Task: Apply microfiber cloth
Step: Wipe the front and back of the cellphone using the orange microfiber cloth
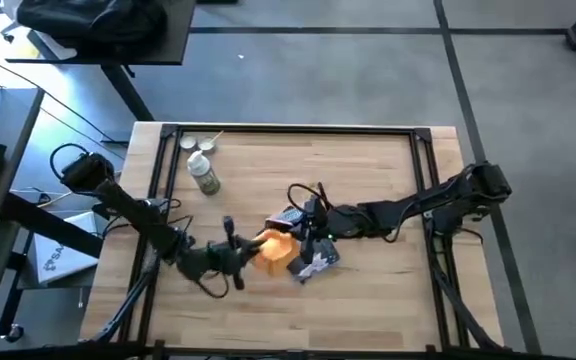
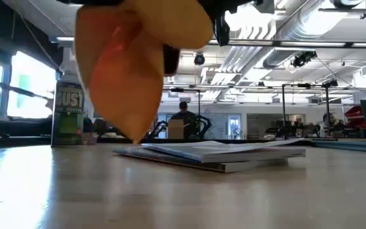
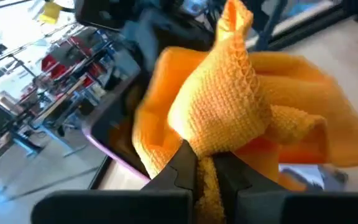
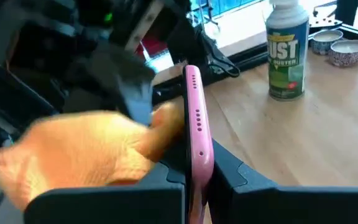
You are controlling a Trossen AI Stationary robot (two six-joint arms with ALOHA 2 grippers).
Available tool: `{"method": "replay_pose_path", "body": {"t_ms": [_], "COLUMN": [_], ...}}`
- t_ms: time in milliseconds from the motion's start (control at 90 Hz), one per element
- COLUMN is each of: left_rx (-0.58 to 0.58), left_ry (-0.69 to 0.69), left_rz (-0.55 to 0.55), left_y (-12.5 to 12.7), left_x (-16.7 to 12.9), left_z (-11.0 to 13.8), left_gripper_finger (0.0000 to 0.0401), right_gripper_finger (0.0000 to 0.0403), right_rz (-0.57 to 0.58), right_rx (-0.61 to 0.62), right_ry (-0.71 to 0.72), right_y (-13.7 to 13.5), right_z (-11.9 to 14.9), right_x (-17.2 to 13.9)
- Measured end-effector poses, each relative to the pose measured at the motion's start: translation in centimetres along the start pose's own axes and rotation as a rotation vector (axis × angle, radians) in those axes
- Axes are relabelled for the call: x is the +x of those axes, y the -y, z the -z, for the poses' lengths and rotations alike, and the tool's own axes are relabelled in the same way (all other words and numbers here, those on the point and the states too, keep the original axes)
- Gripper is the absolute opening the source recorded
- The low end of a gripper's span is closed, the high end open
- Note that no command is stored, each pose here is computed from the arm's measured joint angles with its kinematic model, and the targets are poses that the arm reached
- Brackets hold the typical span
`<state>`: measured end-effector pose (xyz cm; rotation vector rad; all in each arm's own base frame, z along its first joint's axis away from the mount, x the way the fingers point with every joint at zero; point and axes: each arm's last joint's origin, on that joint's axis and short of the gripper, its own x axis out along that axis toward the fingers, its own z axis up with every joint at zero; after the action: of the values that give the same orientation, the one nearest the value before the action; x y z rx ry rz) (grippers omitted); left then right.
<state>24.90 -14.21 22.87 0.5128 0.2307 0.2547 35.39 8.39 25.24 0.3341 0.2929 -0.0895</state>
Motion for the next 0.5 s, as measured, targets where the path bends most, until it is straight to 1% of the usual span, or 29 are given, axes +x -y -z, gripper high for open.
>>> {"method": "replay_pose_path", "body": {"t_ms": [178,289,378,422,500], "left_rx": [0.001,0.020,0.078,0.093,0.101], "left_ry": [0.007,0.076,0.120,0.137,0.162], "left_rz": [-0.039,0.013,0.065,0.075,0.059], "left_y": [-1.7,-2.2,-2.3,-2.2,-2.4], "left_x": [1.8,2.3,2.4,2.4,2.2], "left_z": [0.2,-0.1,-0.3,-0.4,-0.9], "left_gripper_finger": [0.0000,0.0000,0.0000,0.0000,0.0000], "right_gripper_finger": [0.0000,0.0000,0.0000,0.0000,0.0000], "right_rz": [0.023,0.011,-0.012,-0.013,-0.019], "right_rx": [-0.021,-0.026,-0.033,-0.025,-0.023], "right_ry": [0.002,-0.014,-0.038,-0.048,-0.060], "right_y": [-0.7,-1.2,-1.6,-1.6,-1.8], "right_z": [0.5,0.9,1.2,1.3,1.6], "right_x": [-0.2,-0.4,-0.5,-0.5,-0.5]}}
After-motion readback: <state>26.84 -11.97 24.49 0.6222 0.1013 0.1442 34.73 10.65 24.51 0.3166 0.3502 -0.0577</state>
